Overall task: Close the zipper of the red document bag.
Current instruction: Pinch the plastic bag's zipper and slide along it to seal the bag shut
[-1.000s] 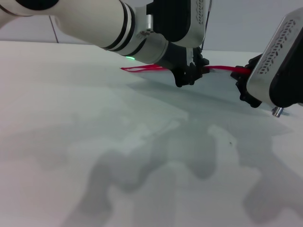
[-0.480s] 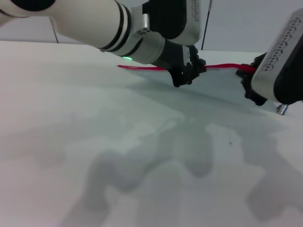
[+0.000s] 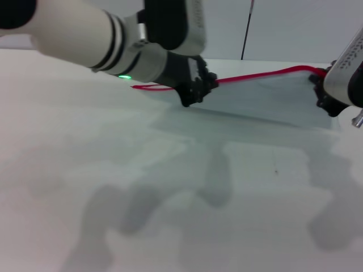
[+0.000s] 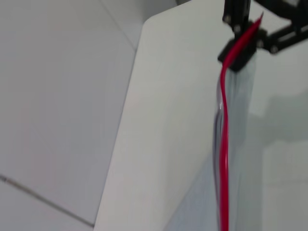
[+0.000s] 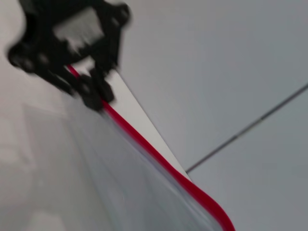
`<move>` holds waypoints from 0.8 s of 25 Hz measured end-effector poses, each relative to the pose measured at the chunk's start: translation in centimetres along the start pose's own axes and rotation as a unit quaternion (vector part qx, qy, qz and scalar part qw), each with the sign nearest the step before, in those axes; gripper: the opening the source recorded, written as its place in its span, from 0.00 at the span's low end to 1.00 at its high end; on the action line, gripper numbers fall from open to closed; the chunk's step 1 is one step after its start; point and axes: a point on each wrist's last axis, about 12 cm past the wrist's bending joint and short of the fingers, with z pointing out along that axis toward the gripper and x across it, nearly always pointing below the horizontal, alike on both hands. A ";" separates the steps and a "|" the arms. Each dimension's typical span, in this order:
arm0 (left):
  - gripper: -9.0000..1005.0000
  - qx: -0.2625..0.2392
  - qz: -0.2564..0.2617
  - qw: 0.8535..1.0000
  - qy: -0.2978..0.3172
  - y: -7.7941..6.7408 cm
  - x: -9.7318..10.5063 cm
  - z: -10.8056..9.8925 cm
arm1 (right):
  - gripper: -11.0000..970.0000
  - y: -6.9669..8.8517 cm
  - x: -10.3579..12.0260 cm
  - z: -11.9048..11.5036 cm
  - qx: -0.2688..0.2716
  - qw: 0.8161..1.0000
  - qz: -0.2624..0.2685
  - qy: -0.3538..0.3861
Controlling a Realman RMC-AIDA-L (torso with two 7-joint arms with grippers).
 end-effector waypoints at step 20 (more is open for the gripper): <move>0.08 -0.056 -0.087 0.995 0.007 0.6 4.4 -4.2 | 0.19 -2.6 2.9 -0.4 0.047 0.997 0.054 0.029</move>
